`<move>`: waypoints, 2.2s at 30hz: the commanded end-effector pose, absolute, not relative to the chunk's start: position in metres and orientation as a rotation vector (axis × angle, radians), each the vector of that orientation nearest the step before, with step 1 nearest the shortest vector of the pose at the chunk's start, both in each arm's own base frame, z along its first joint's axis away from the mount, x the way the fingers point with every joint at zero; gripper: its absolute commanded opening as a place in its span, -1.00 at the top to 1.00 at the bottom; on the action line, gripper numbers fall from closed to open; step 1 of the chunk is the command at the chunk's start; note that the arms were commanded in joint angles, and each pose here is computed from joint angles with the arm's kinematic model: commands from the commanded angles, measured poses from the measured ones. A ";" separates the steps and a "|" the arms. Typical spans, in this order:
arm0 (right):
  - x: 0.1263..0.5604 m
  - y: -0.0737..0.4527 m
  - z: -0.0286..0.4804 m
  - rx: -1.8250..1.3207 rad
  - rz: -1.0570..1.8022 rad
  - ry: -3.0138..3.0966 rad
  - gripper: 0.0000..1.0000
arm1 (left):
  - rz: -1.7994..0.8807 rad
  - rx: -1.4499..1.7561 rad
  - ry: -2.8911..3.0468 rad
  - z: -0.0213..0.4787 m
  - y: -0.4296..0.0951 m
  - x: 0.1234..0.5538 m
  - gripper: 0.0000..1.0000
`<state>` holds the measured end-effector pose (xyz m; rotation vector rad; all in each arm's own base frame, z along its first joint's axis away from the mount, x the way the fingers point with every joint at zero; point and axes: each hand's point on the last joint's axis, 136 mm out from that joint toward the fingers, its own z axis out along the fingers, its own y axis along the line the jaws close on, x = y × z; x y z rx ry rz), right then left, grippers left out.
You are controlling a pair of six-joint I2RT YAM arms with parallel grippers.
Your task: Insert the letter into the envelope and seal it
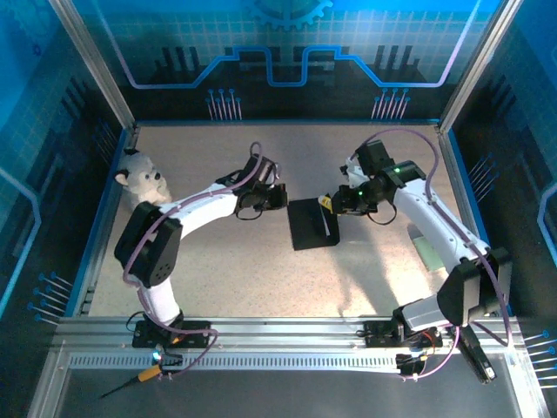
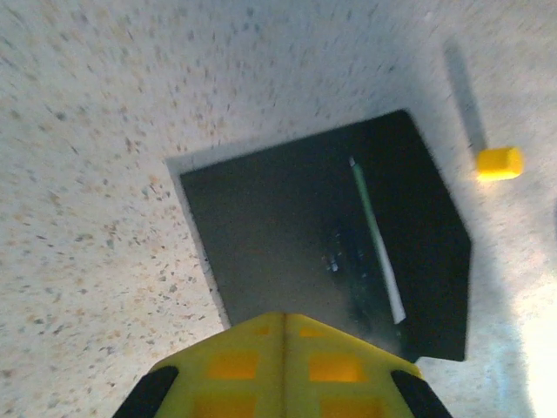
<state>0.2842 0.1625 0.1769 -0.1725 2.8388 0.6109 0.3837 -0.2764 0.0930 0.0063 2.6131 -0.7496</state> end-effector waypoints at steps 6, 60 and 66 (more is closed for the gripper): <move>0.260 0.160 0.155 -0.346 0.434 3.058 0.82 | -0.761 0.074 2.579 0.071 -0.305 0.405 1.00; 0.338 0.173 0.057 -0.439 -0.011 3.415 0.91 | -0.712 0.277 2.700 0.011 -0.307 0.372 1.00; 0.349 0.174 0.067 -0.411 0.019 3.370 0.93 | -0.713 0.272 2.706 0.010 -0.306 0.371 1.00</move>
